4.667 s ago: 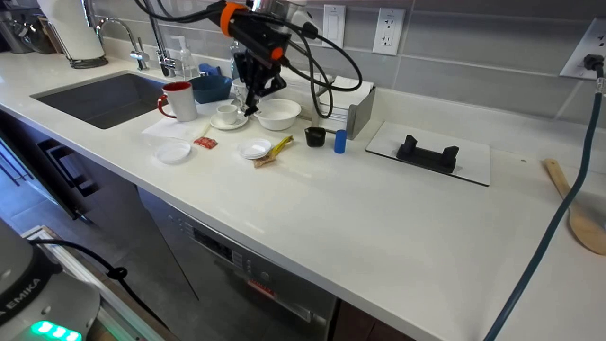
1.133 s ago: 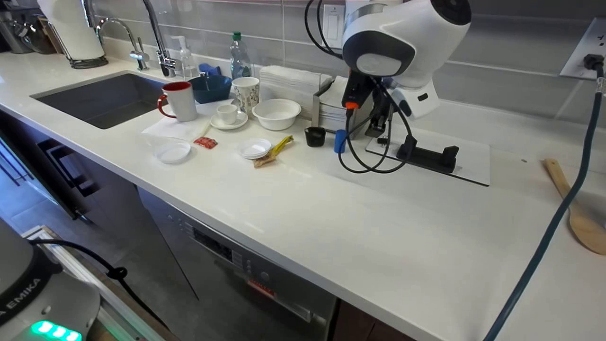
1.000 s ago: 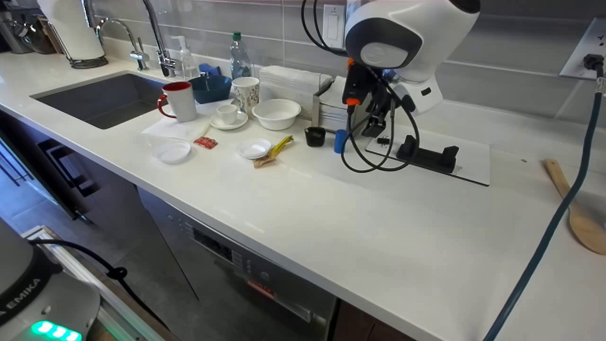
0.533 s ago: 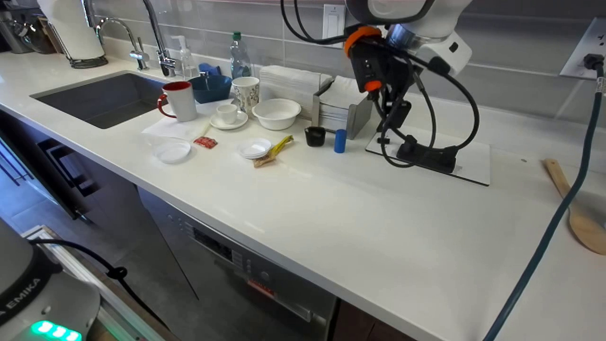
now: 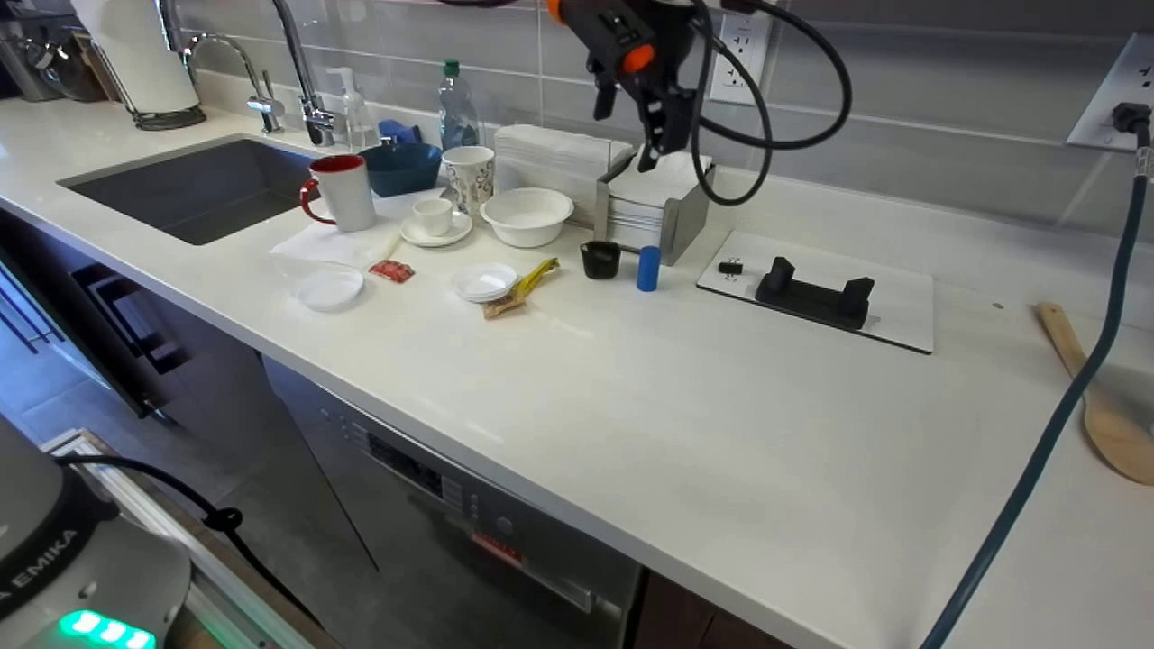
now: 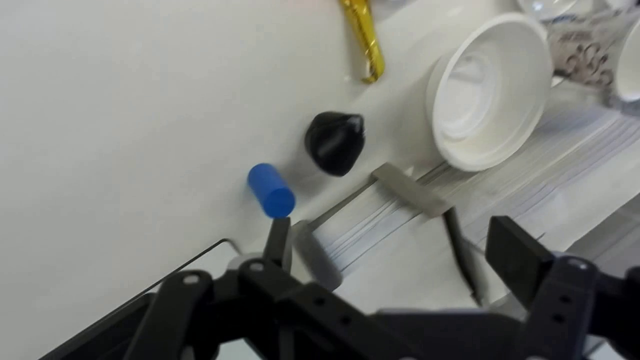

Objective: Lift the paper clip and put it on the white object

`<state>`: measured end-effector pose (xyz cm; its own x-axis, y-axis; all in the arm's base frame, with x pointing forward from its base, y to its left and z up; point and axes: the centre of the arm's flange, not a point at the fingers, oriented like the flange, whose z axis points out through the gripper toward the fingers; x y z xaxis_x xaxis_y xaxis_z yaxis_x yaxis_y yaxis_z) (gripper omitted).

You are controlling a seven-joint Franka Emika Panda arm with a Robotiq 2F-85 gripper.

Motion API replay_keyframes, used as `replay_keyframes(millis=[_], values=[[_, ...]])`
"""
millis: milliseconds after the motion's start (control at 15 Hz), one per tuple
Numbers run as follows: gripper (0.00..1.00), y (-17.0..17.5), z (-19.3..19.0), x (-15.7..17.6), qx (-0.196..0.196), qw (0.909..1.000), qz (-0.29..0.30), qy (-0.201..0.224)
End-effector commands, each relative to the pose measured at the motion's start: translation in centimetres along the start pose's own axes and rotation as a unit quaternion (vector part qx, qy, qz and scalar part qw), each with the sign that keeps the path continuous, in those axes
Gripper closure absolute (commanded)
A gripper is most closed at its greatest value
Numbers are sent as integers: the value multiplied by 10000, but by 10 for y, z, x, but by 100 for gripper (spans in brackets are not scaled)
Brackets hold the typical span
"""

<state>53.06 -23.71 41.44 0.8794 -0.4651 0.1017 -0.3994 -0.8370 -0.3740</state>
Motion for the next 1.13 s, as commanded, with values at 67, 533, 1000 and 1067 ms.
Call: replay_keyframes(millis=[67, 533, 1000, 1067], values=[[0, -64, -2, -67, -24, 9916, -1154, -575], [0, -154, 8, -148, -206, 9551, -2848, -792], [0, -201, 3, -173, -32, 9366, -3460, -547], [0, -200, 1, -176, -27, 9358, -3486, -526]])
